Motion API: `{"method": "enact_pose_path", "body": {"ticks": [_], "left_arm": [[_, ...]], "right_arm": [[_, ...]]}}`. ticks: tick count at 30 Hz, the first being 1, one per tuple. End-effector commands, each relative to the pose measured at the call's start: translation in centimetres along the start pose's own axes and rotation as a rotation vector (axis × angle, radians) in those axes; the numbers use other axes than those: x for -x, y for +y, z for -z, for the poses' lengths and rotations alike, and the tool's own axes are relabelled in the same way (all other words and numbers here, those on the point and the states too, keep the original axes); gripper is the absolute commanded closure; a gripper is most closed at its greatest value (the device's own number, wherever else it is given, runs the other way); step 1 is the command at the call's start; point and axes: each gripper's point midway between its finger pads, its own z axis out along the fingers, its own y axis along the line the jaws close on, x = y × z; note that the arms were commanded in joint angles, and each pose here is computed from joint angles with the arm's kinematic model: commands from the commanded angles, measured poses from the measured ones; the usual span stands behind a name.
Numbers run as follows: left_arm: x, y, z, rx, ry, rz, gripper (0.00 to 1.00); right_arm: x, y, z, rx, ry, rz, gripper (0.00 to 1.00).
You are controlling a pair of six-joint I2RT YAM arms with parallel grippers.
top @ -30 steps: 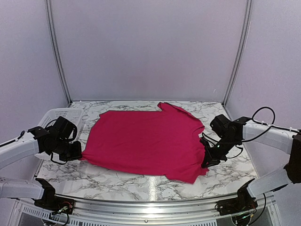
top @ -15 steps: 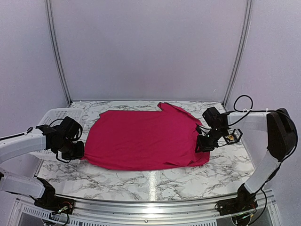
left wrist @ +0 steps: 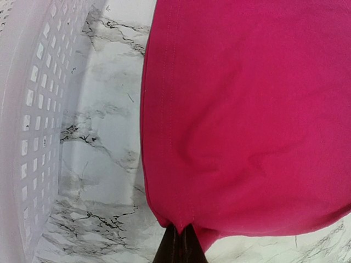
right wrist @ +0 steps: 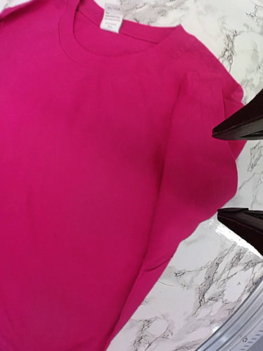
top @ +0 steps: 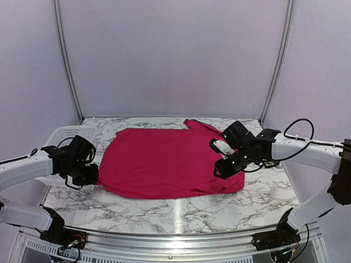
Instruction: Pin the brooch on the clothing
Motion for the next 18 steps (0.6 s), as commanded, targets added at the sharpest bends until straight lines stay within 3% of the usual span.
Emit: {"method": "enact_pose_path", "body": {"ticks": [1, 5, 10, 18], "left_arm": [[-0.3, -0.2, 0.0, -0.016, 0.007, -0.016, 0.98], [-0.5, -0.2, -0.1, -0.022, 0.011, -0.006, 0.98], [-1.0, -0.2, 0.0, -0.038, 0.022, 0.016, 0.98], [-1.1, -0.3, 0.0, -0.042, 0.026, 0.012, 0.98]], "right_arm": [[-1.4, 0.5, -1.1, -0.02, 0.058, -0.004, 0.58], [-2.9, 1.7, -2.8, 0.015, 0.105, -0.006, 0.53], [-5.1, 2.0, -4.2, 0.031, 0.178, -0.03, 0.55], [-6.1, 1.9, -4.5, 0.03, 0.209, -0.046, 0.96]]}}
